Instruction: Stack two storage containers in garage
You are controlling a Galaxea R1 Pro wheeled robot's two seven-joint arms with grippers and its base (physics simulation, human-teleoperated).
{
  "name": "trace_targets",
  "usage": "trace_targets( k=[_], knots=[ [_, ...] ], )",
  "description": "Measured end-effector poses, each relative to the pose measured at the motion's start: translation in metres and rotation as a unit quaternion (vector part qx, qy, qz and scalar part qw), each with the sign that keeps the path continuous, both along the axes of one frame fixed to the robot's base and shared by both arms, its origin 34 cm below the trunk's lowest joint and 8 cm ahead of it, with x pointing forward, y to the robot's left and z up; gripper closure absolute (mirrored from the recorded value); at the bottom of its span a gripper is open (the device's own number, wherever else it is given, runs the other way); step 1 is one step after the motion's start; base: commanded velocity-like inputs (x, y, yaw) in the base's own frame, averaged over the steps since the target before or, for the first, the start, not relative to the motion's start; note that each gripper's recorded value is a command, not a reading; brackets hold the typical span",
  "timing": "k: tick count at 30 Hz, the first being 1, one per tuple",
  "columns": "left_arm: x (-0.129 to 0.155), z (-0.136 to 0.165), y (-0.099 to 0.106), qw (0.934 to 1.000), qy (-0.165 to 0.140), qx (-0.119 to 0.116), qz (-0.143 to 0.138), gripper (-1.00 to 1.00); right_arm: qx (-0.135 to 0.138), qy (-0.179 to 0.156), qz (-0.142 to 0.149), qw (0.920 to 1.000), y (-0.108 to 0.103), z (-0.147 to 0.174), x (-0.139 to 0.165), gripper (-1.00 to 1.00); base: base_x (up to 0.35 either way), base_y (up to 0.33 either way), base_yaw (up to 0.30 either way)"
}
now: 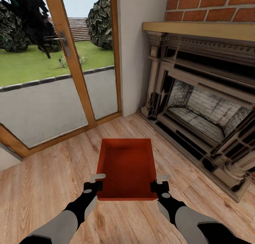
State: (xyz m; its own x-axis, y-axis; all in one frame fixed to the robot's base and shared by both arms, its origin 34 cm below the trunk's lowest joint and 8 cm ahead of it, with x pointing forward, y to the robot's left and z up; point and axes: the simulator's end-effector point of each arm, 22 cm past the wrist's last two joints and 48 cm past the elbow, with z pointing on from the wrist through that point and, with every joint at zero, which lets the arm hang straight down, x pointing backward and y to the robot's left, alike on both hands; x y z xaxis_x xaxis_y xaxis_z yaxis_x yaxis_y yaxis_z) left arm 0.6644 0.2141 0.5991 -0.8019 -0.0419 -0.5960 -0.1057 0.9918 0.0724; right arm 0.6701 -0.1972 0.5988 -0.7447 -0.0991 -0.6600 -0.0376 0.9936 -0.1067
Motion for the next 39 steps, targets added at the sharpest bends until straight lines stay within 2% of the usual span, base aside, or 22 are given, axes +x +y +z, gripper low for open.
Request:
trace_targets(
  k=[39],
  knots=[
    [0.018, 0.034, 0.000, 0.9995, -0.031, -0.001, 0.000, 1.00, -0.001, -0.031, 0.001, 0.9995, 0.000, 0.034, 0.018, 1.00, 0.000, 0.000, -0.017]
  ],
)
